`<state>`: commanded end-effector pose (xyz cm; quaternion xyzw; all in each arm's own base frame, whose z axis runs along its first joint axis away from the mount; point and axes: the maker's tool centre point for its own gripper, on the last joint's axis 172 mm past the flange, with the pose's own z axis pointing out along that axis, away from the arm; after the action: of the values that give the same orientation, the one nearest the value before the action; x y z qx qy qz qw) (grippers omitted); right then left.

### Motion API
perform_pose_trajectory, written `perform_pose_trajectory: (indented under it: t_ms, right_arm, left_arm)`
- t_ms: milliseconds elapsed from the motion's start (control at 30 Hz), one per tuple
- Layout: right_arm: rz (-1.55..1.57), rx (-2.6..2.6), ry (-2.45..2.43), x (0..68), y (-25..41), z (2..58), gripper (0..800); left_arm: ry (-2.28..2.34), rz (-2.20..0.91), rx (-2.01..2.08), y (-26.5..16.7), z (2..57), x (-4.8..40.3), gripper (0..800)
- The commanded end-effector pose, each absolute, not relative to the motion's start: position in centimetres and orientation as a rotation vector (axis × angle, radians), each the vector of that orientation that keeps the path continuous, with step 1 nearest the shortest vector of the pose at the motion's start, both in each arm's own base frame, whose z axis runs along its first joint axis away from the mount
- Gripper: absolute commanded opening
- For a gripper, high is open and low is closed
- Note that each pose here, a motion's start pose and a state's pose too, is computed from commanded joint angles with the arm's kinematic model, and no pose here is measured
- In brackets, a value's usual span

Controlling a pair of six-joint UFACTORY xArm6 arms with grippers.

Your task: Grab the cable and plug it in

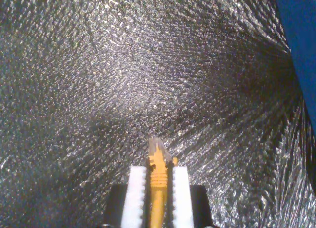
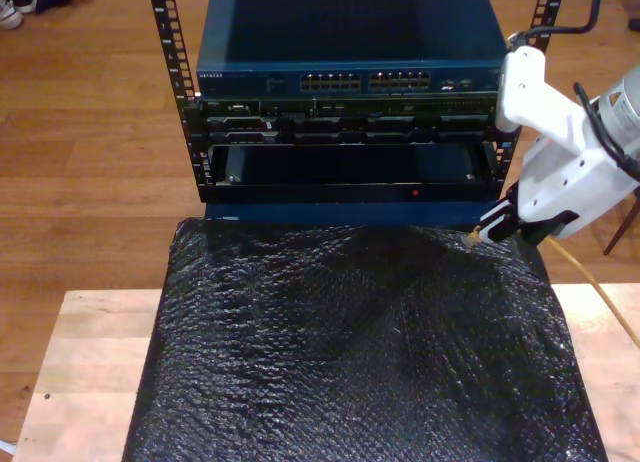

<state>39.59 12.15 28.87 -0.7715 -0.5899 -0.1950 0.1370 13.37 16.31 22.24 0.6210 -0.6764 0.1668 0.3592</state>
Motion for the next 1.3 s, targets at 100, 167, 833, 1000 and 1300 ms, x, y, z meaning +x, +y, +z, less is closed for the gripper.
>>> perform_pose_trajectory:
  t_ms: [100,167,833,1000,1300]
  right_arm:
    - [-0.566,-2.234,-1.706,39.6,12.2,28.9,0]
    - [-0.564,-2.234,-1.705,39.6,12.1,28.9,0]
    - [-0.522,-2.246,-1.730,39.1,11.5,27.9,0]
    - [-0.504,-2.245,-1.725,38.7,11.4,27.2,0]
    - [-0.483,-2.244,-1.715,38.8,11.5,26.4,0]
  left_arm:
    - [-1.738,0.424,1.571,15.6,21.6,10.7,798]
    - [-1.712,0.422,1.553,14.8,21.0,8.7,798]
    - [-1.733,0.405,1.546,10.1,14.3,1.5,798]
    - [-1.758,0.399,1.592,10.3,13.3,1.3,798]
    - [-1.881,0.360,1.624,10.5,10.9,0.5,799]
